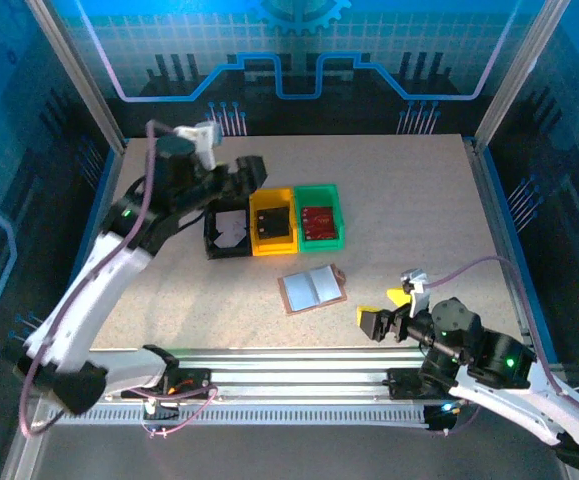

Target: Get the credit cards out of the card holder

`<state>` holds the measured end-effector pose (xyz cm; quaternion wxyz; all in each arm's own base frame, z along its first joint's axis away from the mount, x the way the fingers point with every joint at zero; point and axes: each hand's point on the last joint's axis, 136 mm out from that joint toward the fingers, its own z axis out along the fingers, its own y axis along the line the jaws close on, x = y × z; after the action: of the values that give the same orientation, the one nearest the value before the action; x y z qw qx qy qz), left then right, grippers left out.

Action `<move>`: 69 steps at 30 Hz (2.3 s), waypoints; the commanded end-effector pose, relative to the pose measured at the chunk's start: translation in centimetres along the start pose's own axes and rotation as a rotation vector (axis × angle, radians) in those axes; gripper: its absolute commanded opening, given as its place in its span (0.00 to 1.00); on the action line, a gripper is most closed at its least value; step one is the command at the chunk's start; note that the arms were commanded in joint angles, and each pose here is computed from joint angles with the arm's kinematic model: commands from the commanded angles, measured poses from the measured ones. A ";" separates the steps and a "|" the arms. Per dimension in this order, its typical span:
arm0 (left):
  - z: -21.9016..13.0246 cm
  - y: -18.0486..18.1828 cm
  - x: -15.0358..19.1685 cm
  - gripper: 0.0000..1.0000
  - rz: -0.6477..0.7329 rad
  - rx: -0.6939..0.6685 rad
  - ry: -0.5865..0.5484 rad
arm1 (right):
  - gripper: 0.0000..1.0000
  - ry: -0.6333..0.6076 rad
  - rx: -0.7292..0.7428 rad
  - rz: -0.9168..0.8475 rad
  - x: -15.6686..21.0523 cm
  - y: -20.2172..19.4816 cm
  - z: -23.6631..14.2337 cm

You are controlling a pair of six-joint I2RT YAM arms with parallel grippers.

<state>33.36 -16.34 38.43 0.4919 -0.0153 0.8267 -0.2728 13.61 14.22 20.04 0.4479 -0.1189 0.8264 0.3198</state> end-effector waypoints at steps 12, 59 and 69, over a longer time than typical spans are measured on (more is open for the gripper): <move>-5.7 14.4 12.2 0.99 0.087 -0.438 -0.062 | 1.00 -0.310 0.608 -0.188 -7.9 -8.7 1.3; 1.4 26.0 16.7 0.99 0.122 -0.566 -0.066 | 1.00 -0.260 0.841 -0.325 -8.8 -25.5 12.0; 2.6 27.6 16.1 0.99 0.144 -0.581 -0.124 | 1.00 -0.234 0.777 -0.275 -7.9 -26.8 12.9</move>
<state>33.10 1.14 11.15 0.5096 -0.1279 0.8508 0.0098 38.93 1.34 8.88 0.5677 -0.0172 0.8197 -0.0744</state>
